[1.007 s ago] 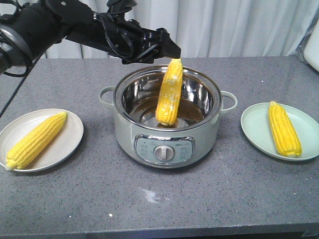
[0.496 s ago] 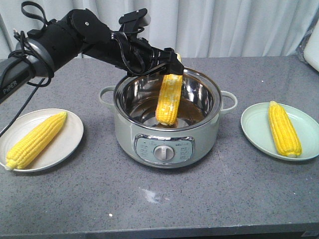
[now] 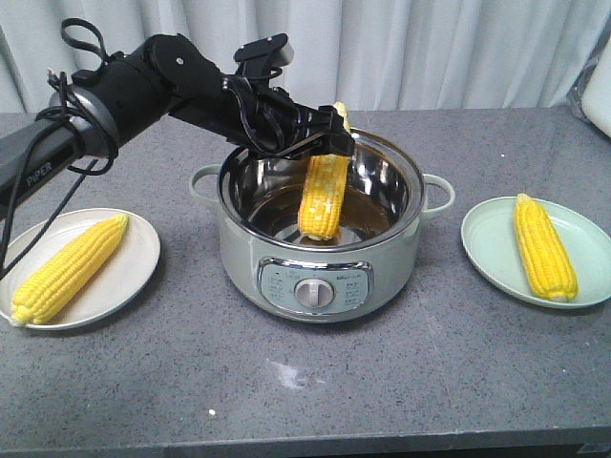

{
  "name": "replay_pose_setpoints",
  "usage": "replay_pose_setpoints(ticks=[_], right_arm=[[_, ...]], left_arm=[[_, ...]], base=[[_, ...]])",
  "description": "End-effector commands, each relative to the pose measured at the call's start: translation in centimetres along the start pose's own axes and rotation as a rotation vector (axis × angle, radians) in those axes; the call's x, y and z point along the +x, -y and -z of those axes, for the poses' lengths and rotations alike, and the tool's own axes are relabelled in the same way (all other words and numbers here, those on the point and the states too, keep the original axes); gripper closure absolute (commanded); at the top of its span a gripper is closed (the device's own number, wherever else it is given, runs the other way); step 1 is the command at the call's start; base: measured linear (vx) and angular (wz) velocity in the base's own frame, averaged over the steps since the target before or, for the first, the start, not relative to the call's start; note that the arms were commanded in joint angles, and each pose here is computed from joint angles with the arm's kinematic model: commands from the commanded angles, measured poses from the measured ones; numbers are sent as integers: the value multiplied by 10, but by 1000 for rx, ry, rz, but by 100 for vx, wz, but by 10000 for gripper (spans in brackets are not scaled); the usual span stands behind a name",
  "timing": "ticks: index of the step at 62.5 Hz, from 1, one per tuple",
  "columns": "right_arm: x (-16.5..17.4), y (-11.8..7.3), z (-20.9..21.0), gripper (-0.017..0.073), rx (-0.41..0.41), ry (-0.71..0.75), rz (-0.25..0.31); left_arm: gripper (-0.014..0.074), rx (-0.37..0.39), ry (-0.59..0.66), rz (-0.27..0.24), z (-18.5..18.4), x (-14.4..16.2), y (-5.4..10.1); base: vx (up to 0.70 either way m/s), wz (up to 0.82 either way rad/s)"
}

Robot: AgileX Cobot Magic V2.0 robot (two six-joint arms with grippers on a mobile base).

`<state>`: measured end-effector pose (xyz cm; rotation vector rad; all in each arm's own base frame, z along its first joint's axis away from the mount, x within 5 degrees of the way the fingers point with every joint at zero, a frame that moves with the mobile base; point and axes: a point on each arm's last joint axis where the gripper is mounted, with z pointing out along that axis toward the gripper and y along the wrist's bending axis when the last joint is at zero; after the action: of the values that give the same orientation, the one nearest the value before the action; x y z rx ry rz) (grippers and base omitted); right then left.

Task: Distribute corn equally
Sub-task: 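Reach the left gripper to the last corn cob in the pot, grasp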

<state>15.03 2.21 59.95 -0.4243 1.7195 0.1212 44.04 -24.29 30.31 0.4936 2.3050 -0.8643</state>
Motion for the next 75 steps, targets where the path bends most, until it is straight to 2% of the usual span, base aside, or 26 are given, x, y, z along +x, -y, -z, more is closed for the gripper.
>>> replay_pose_setpoints(ticks=[1,26,35,40,48,66,75], right_arm=[[-10,1,8,561,34,91,9],[-10,1,7,561,39,87,11],[-10,1,7,561,39,87,11],[-10,1,7,561,40,87,11],[-10,1,7,561,40,87,11],[-10,1,7,561,40,87,11],[-9,1,7,561,38,83,11]], left_arm=[[0,43,124,-9,25,-20,25],[1,37,104,-1,15,-16,19],[35,36,104,-2,15,-16,19],[84,37,102,-1,15,-16,19],[218,40,88,-2,15,-15,19],[599,40,70,-9,15,-13,19],[602,41,99,-18,22,-17,23]], base=[[0,0],[0,0],[0,0],[0,0],[0,0],[0,0],[0,0]])
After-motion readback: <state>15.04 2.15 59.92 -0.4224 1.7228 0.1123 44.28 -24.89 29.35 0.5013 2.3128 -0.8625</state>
